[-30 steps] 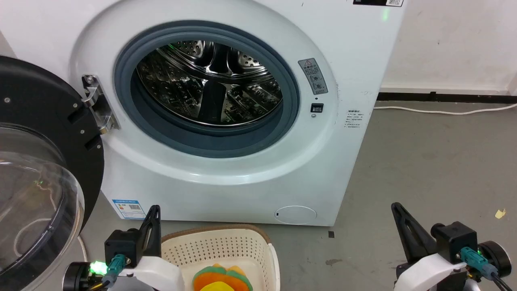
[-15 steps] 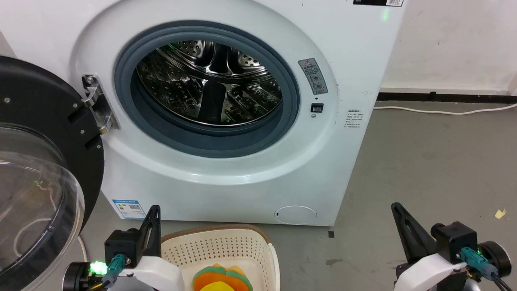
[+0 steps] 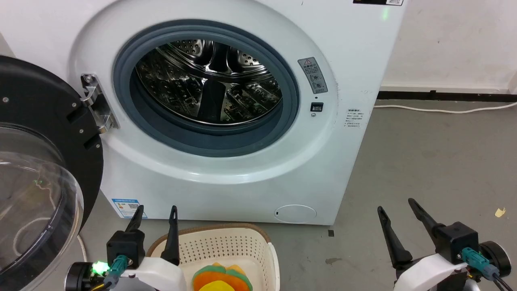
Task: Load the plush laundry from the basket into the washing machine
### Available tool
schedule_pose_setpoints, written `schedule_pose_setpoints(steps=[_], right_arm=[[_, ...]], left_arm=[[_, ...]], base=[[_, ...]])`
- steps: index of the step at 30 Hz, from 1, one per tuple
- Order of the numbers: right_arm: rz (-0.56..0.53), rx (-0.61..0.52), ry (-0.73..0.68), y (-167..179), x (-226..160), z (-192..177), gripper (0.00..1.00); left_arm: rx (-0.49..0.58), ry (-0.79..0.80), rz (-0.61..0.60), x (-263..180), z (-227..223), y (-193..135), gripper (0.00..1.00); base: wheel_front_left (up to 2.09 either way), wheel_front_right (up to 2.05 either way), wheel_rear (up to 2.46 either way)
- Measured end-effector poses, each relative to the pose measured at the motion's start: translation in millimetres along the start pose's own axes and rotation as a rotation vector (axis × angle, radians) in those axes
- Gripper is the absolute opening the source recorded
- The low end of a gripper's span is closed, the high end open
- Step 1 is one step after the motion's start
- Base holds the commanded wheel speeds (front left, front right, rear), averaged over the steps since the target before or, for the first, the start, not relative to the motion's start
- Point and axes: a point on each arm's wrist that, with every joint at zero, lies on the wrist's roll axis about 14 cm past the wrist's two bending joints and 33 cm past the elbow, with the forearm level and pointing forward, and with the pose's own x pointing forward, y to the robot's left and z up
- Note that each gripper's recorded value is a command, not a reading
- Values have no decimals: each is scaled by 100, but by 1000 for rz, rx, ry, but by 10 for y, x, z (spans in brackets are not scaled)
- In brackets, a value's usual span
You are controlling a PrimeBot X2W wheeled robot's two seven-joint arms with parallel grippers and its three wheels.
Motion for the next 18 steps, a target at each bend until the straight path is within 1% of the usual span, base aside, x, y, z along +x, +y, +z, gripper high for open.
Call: schedule_pose_setpoints(steps=[11,18], right_arm=[[3,13,10,7,42,-80,100],[2,27,15,-7,125,-131,100]], left_arm=[[-16,52,-24,47,-212,-81,100],[-18,90,-53,168,-358,-167,100]], base=[[0,0,0],[0,0,0]])
